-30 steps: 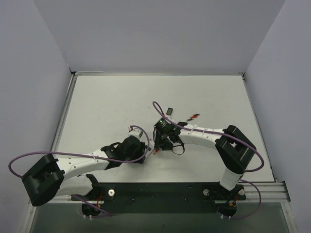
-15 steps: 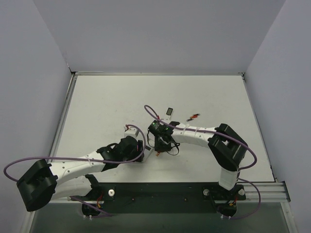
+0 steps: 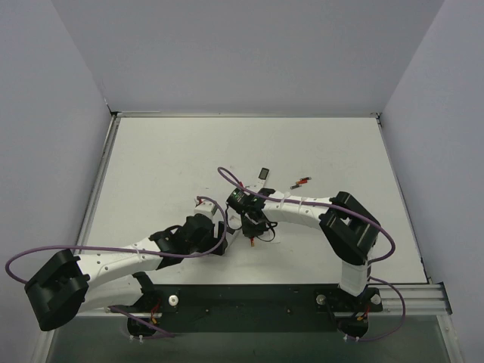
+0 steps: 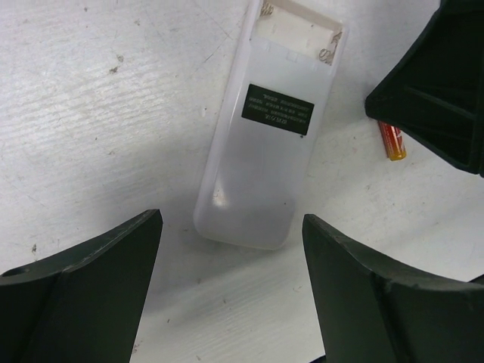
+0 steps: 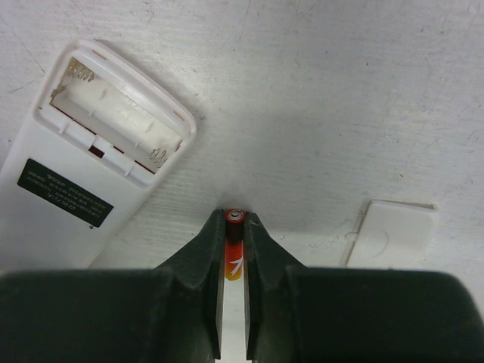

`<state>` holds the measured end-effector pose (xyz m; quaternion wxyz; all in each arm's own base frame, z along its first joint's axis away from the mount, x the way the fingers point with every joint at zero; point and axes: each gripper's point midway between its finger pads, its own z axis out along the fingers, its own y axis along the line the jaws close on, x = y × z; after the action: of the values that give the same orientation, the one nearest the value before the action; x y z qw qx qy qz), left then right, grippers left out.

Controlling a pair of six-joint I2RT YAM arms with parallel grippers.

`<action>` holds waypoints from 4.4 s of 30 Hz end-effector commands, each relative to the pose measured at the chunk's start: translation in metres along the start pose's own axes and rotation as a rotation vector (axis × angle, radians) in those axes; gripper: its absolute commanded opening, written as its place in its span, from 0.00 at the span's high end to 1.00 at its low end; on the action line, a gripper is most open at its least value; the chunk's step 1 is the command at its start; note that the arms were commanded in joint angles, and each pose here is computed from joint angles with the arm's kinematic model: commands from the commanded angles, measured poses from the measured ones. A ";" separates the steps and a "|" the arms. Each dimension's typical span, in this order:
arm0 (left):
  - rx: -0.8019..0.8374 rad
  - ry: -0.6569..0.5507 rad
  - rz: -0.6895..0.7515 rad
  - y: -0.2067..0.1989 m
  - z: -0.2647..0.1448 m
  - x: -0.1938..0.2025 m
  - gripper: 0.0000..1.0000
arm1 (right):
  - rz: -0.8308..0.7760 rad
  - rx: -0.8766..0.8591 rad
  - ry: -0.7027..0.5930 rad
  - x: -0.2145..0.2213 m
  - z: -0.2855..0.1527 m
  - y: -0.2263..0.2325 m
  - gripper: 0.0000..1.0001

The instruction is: Load the batteries into the remote control

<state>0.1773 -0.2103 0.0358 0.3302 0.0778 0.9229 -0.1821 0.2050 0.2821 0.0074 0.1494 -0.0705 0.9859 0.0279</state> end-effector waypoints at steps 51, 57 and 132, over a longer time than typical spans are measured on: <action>-0.071 -0.038 0.155 -0.008 0.012 0.015 0.47 | -0.786 -0.704 -0.502 -0.078 -0.015 0.069 1.00; -0.072 -0.027 0.165 -0.008 0.014 0.018 0.55 | -0.747 -0.718 -0.480 -0.062 -0.011 0.063 1.00; -0.059 -0.047 0.111 -0.005 0.024 0.023 1.00 | -0.436 -0.707 0.004 0.017 0.020 0.053 0.80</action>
<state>0.1768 -0.2308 0.0215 0.3839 0.1307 0.9034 -0.1390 0.2634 0.3430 0.0186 0.2676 -0.3083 0.8623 0.2995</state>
